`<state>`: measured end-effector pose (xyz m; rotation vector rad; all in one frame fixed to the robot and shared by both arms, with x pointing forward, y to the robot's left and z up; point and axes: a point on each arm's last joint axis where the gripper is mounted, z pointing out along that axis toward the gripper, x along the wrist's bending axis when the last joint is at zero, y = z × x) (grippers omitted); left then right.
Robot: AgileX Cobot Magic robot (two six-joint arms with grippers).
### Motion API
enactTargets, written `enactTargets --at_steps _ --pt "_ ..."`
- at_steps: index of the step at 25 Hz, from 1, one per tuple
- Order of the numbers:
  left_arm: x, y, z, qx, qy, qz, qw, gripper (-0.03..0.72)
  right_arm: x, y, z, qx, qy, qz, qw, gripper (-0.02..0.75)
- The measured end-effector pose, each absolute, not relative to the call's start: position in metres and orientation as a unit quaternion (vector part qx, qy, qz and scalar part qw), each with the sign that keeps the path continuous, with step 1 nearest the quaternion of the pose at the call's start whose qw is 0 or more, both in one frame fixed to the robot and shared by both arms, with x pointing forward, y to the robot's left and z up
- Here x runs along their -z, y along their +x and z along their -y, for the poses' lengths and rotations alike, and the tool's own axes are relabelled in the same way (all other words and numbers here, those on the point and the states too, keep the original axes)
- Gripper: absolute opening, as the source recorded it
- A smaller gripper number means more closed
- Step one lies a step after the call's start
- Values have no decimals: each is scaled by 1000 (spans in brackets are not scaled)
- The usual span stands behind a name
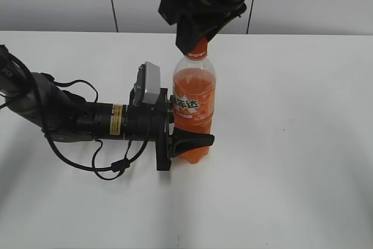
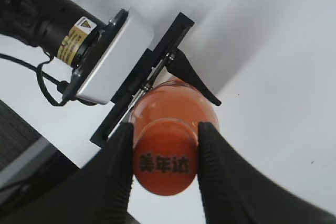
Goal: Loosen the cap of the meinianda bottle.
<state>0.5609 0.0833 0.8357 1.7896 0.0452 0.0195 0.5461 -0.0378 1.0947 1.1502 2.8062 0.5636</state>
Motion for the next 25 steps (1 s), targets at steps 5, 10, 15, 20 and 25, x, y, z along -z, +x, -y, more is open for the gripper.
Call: enactTargets --at_steps 5,10,15,20,25 --pt "-836 561 -83 -8 780 -19 625 391 -1095 546 37 -178 228 -956 54 272" --pt "-836 561 -83 -9 780 -18 625 391 -1095 545 37 -171 104 -977 73 272" --pt "-836 560 -83 -8 781 -16 625 391 -1095 545 37 -163 4 -983 88 272" --pt "-835 560 -84 -7 782 -13 624 391 -1095 544 36 -155 -114 -976 101 272" --pt "-836 560 -83 -7 782 -10 623 391 -1095 543 37 -144 -217 -959 114 272"
